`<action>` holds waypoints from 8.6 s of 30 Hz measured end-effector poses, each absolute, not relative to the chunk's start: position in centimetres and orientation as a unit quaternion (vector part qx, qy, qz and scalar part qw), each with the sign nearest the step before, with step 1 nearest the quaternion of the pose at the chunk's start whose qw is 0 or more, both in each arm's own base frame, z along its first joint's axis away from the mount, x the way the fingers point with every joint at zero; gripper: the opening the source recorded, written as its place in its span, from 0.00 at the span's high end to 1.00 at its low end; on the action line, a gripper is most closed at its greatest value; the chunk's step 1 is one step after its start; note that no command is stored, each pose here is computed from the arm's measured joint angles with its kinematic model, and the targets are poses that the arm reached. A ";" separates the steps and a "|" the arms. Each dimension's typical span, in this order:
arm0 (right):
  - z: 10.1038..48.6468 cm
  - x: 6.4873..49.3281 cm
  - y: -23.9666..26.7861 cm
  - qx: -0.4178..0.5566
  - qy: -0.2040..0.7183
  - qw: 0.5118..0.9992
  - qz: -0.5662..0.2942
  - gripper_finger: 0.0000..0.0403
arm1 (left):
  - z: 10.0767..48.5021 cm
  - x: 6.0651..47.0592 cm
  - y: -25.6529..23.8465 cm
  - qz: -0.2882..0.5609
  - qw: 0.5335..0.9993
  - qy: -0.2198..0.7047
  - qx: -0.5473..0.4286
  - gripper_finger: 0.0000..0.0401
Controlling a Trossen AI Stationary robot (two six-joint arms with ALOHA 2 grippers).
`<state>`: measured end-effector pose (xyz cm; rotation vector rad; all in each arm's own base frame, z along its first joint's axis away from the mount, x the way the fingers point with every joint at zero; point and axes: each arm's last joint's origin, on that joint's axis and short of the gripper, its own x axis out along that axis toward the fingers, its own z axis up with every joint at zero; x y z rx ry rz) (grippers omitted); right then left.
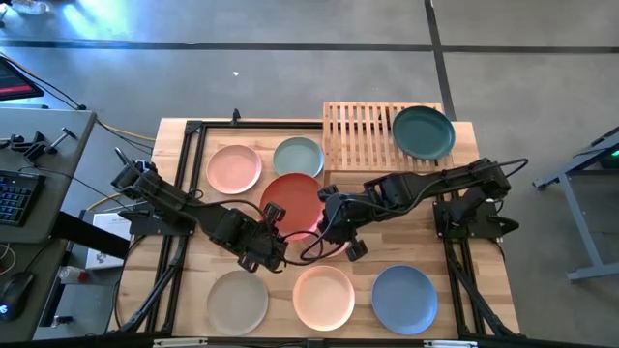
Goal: Place and stack plates onto a shelf
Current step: Stack the orange plate on the top of the dark blue plate on the shelf
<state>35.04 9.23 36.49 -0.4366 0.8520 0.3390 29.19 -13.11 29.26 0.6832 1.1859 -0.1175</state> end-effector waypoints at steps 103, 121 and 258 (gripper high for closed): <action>34.5 33.9 9.7 -0.117 0.523 0.840 0.086 1.00 | 30.4 32.0 -11.2 0.041 0.854 0.461 0.239 0.85; 34.1 32.7 9.8 -0.061 0.577 0.814 0.035 1.00 | 30.4 32.0 -12.0 0.043 0.883 0.455 0.103 0.75; 33.5 21.8 -10.8 0.134 0.538 0.670 -0.494 0.80 | 32.1 16.2 5.2 0.388 0.713 0.584 0.015 0.75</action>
